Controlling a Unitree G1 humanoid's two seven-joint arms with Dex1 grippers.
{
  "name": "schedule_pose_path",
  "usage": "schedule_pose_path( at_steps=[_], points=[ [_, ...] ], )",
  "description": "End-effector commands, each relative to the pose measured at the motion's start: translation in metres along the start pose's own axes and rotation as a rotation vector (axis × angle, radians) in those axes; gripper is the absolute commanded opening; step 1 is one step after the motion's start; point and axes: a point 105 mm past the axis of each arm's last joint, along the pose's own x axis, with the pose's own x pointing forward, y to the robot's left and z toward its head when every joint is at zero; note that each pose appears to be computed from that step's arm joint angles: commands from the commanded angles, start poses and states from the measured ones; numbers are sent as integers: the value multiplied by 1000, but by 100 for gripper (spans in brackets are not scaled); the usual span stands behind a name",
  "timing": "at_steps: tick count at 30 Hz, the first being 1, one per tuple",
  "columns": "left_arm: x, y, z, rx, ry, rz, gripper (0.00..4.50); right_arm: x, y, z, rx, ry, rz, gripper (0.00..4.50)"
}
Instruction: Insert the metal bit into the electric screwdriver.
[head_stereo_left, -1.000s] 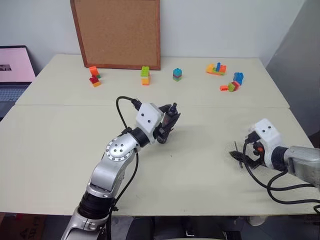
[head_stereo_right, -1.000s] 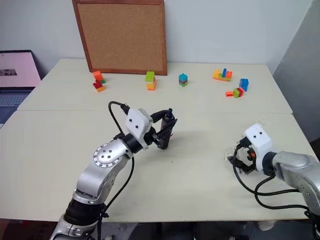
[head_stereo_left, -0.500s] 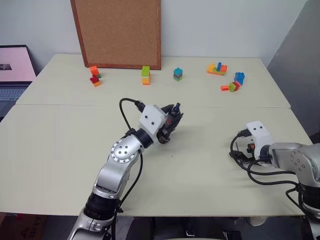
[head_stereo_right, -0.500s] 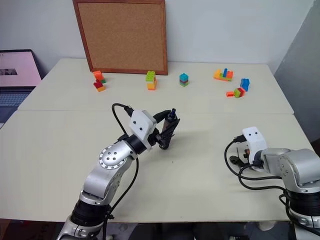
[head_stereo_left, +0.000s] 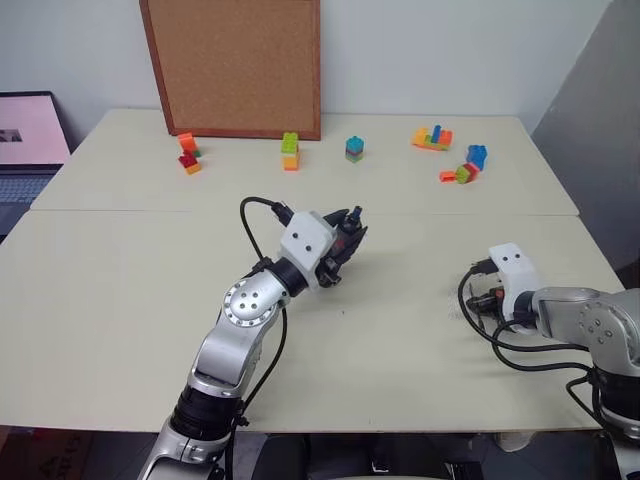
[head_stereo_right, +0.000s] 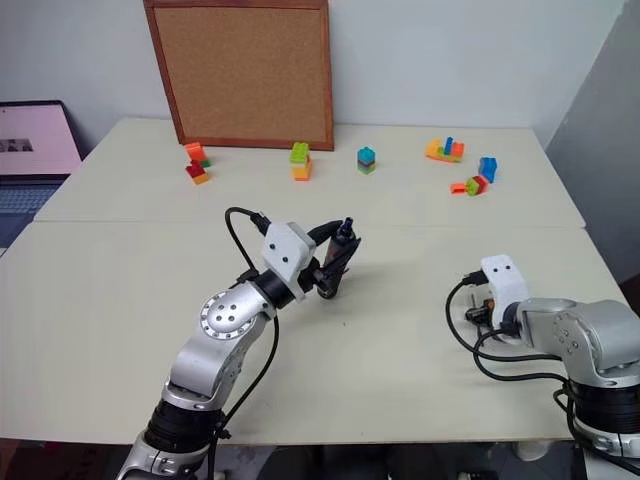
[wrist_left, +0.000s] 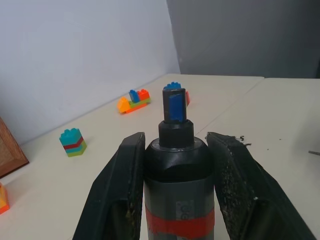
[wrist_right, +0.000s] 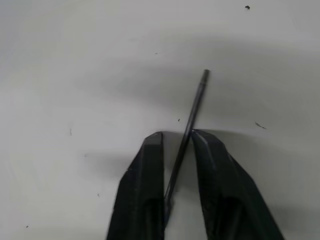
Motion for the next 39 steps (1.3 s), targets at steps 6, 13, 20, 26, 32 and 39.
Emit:
schedule_pose_path(
  at_steps=[6, 13, 20, 26, 32, 39],
  points=[
    [2, -4, 5, 13, -13, -44, 160, -1, 0, 16, 67, -67, -20, 0],
    [9, 22, 43, -1, -75, -78, 159, -27, 28, 76, 65, -347, 79, 0],
    [11, 33, 53, -135, -59, -180, 159, -60, 50, 123, 70, -687, 245, 0],
    [4, 21, 41, -122, 3, -275, 159, -79, 62, 136, -33, -838, 314, 0],
    [-7, 7, 33, -53, 32, -363, 159, -93, 75, 136, -180, -871, 353, 0],
    [-9, -2, 34, -84, 8, -405, 158, -112, 79, 145, -282, -933, 366, 0]
  ],
)
